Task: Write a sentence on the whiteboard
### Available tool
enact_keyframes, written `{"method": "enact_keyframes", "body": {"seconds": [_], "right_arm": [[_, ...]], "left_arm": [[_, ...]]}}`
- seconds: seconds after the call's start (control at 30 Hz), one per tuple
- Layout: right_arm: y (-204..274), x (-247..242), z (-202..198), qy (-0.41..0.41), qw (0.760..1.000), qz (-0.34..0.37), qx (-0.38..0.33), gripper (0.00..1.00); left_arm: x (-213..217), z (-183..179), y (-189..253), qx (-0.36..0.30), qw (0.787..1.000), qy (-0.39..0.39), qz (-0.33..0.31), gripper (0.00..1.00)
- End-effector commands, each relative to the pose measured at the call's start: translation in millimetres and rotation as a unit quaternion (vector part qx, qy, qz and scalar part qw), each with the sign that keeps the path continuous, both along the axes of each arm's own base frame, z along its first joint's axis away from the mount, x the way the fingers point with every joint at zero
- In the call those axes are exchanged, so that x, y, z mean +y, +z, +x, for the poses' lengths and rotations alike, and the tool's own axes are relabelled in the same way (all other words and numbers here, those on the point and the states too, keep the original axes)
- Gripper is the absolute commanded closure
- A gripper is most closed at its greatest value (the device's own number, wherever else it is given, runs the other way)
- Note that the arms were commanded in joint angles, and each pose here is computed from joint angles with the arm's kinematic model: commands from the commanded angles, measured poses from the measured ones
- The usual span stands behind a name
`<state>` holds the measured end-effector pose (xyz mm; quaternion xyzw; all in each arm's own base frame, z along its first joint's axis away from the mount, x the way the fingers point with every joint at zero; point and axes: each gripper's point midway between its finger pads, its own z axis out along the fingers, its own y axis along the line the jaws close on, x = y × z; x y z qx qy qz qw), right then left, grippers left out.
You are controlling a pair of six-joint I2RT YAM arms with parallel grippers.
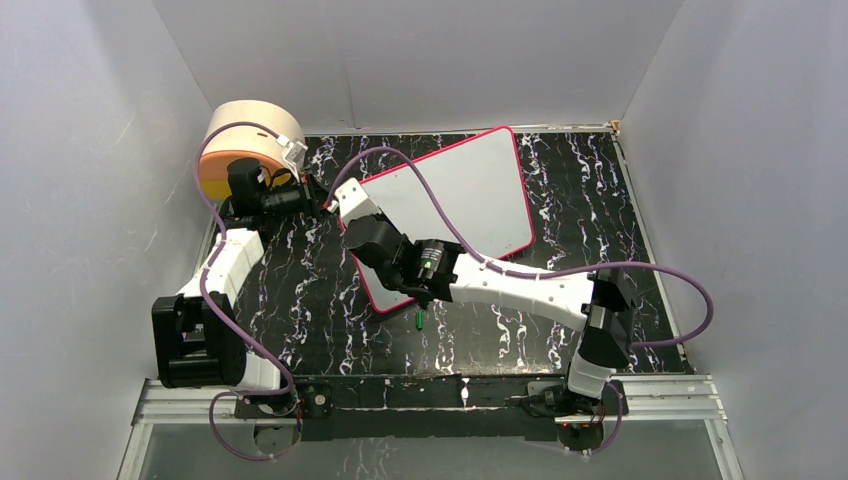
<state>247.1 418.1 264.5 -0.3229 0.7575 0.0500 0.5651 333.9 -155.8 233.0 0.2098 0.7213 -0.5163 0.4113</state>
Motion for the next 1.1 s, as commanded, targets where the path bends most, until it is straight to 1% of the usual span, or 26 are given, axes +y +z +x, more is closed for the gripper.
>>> {"method": "enact_keyframes", "body": {"seconds": [0.0,0.7,1.07], "right_arm": [[23.6,5.6,9.2,-0.017,0.999,0.038,-0.011,1.00],[6.3,4.6,12.7,-0.025,0.999,0.024,0.022,1.00],[-7.8,3.2,3.8,-0.019,0.998,0.010,0.056,1.00]], "left_arm": [[2.3,4.3,-4.5,-0.021,0.999,0.012,0.022,1.00],[1.6,4.2,-3.5,-0.020,1.000,0.008,0.016,1.00],[1.8,4.1,-3.8,-0.021,1.000,0.010,0.017,1.00]]}}
